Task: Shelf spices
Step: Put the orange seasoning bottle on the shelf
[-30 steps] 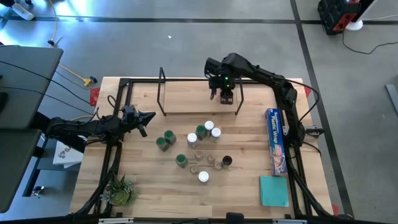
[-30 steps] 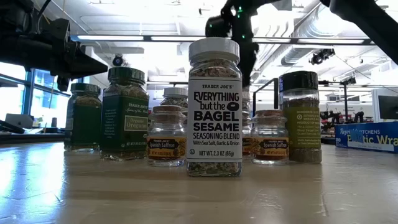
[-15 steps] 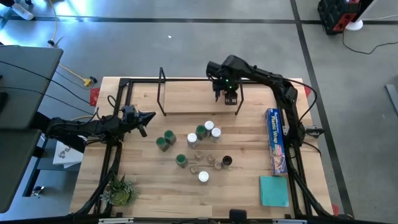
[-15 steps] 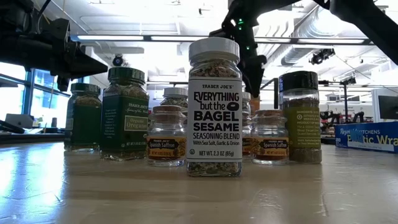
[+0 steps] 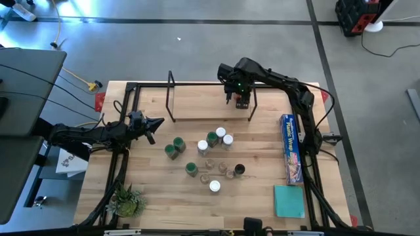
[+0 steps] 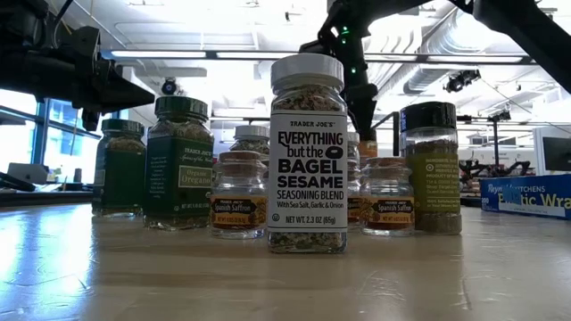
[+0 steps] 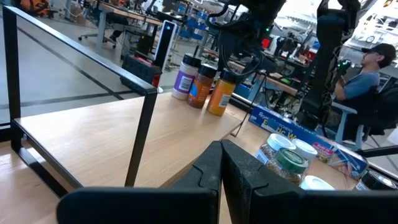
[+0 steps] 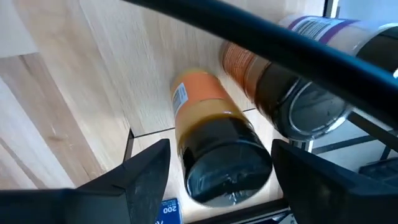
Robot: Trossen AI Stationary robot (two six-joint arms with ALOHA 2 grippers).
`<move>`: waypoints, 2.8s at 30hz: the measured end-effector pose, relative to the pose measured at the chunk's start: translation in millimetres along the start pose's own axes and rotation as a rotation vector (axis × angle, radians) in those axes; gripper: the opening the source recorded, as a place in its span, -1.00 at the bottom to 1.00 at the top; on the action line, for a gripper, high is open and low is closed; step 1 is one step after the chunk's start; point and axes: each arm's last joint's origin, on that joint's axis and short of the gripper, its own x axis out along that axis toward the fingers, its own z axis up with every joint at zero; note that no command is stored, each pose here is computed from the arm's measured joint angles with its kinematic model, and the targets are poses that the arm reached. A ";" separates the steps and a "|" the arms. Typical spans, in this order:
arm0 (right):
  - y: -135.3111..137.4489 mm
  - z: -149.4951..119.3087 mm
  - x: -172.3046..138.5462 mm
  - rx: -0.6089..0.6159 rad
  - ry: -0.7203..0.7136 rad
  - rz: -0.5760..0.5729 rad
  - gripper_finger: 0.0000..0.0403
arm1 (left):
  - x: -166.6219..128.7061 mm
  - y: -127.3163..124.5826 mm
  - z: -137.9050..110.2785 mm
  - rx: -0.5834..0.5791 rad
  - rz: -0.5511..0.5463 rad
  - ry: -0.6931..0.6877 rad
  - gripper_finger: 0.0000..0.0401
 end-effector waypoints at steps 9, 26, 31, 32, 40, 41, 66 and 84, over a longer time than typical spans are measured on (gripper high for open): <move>-8.2 -1.5 -42.0 0.055 -0.185 0.058 0.35 | 0.0 0.0 0.0 0.000 0.000 0.000 -0.97; -49.1 -25.9 -47.3 0.240 -0.244 0.123 -0.94 | 0.0 0.0 0.0 0.000 0.000 0.000 -0.97; -46.6 -23.6 -40.8 0.185 -0.243 0.170 -0.98 | 0.0 0.0 0.0 0.000 0.001 0.000 -0.97; -44.9 -23.6 -36.6 0.174 -0.230 0.190 -0.99 | 0.0 0.0 0.0 0.000 0.000 0.000 -0.97; -31.0 -44.3 -27.4 0.141 -0.163 0.215 -1.00 | 0.0 0.0 0.0 0.000 0.000 0.000 -0.97; -30.8 -45.7 -25.7 0.143 -0.165 0.213 -1.00 | 0.0 0.0 0.0 0.000 0.000 0.000 -0.97; -29.9 -37.9 -4.5 0.181 -0.208 0.242 -1.00 | 0.0 0.0 0.0 0.000 0.000 0.000 -0.97; -30.2 -36.3 -4.5 0.195 -0.223 0.243 -1.00 | 0.0 0.0 0.0 0.000 0.000 0.000 -0.97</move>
